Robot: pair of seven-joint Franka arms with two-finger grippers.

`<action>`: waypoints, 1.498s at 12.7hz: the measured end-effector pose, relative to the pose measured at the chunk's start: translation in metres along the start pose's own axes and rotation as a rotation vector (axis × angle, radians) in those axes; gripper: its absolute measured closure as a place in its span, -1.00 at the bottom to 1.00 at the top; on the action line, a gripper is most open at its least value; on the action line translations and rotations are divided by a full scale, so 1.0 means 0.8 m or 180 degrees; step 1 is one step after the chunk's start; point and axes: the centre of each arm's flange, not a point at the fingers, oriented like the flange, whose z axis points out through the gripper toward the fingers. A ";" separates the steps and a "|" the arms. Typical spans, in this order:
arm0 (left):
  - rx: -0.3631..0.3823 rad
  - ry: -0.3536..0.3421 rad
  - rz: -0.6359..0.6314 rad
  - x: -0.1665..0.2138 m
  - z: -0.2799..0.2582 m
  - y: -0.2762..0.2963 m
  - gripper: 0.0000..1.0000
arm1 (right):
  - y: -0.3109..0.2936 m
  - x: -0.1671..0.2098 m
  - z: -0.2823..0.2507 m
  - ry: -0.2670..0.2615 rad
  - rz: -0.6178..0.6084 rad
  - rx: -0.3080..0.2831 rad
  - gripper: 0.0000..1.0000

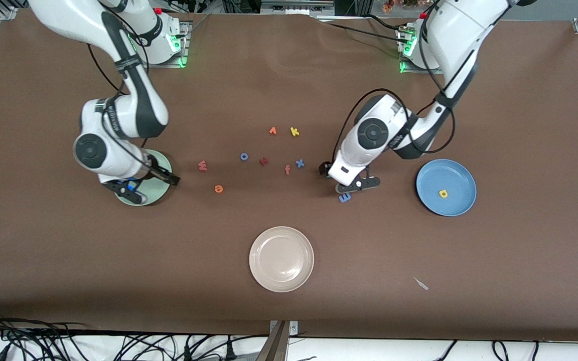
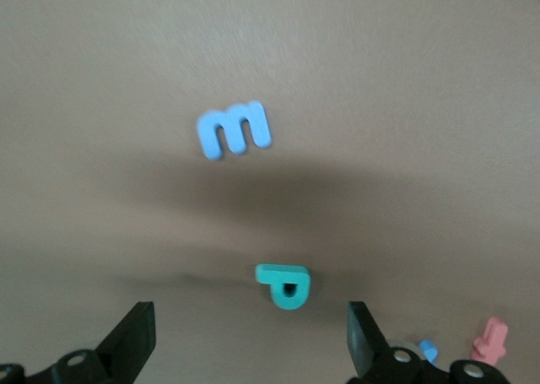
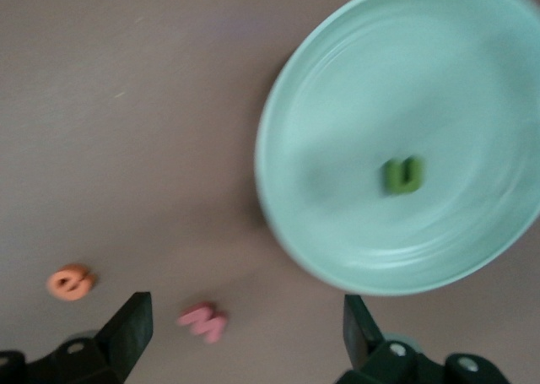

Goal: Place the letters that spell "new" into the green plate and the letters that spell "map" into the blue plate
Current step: 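Grasp teal p with the left gripper while the right gripper grasps pink m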

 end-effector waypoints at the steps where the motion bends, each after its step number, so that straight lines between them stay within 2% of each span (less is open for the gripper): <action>1: 0.0043 0.0046 -0.0095 -0.008 0.013 0.007 -1.00 | -0.017 -0.019 0.009 0.0047 0.0152 0.0058 -1.00; 3: 0.0122 0.0124 -0.0216 -0.018 0.031 0.013 -1.00 | -0.022 -0.046 0.037 0.0082 0.0231 0.0071 -1.00; 4: 0.0141 0.0123 -0.0249 -0.020 0.038 0.014 -1.00 | -0.020 -0.058 0.052 0.0059 0.0112 0.0037 -1.00; 6: 0.0145 0.0100 -0.0268 -0.023 0.047 0.017 -0.89 | -0.022 -0.078 0.068 0.0013 -0.0475 -0.0007 -1.00; 7: 0.0144 0.0095 -0.0274 -0.022 0.049 0.018 -0.88 | -0.023 -0.080 0.068 0.0010 -0.0840 -0.0008 -1.00; 8: 0.0142 0.0092 -0.0280 -0.021 0.050 0.018 -0.74 | -0.023 -0.080 0.068 0.0010 -0.1164 -0.0007 -1.00; 9: 0.0131 0.0094 -0.0289 -0.019 0.050 0.019 -0.74 | -0.022 -0.080 0.069 0.0005 -0.1430 -0.0012 -1.00; 10: 0.0120 0.0095 -0.0297 -0.016 0.051 0.021 -0.57 | -0.020 -0.081 0.071 -0.0006 -0.1659 -0.0020 -1.00; 11: 0.0115 0.0097 -0.0304 -0.013 0.051 0.021 -0.56 | -0.018 -0.082 0.074 -0.0009 -0.1823 -0.0024 -1.00; 12: 0.0115 0.0099 -0.0309 -0.012 0.051 0.021 -0.37 | -0.015 -0.083 0.078 0.0006 -0.1928 -0.0019 -1.00; 14: 0.0088 0.0119 -0.0303 -0.011 0.048 0.024 0.02 | -0.006 -0.086 0.093 0.0044 -0.2046 -0.0011 -0.99; 15: 0.0094 0.0130 -0.0288 -0.011 0.048 0.024 0.03 | -0.002 -0.088 0.099 0.0059 -0.2099 -0.0009 -0.96; 16: 0.0098 0.0156 -0.0257 -0.011 0.047 0.026 0.22 | 0.000 -0.088 0.103 0.0082 -0.2135 -0.0001 -0.93; 17: 0.0100 0.0164 -0.0245 -0.012 0.046 0.026 0.38 | -0.001 -0.088 0.103 0.0106 -0.2161 0.0010 -0.75; 18: 0.0101 0.0166 -0.0242 -0.012 0.046 0.027 0.38 | -0.006 -0.092 0.103 0.0136 -0.2232 0.0008 -0.75; 19: 0.0101 0.0166 -0.0241 -0.012 0.046 0.027 0.41 | -0.013 -0.101 0.104 0.0174 -0.2341 -0.0023 -0.58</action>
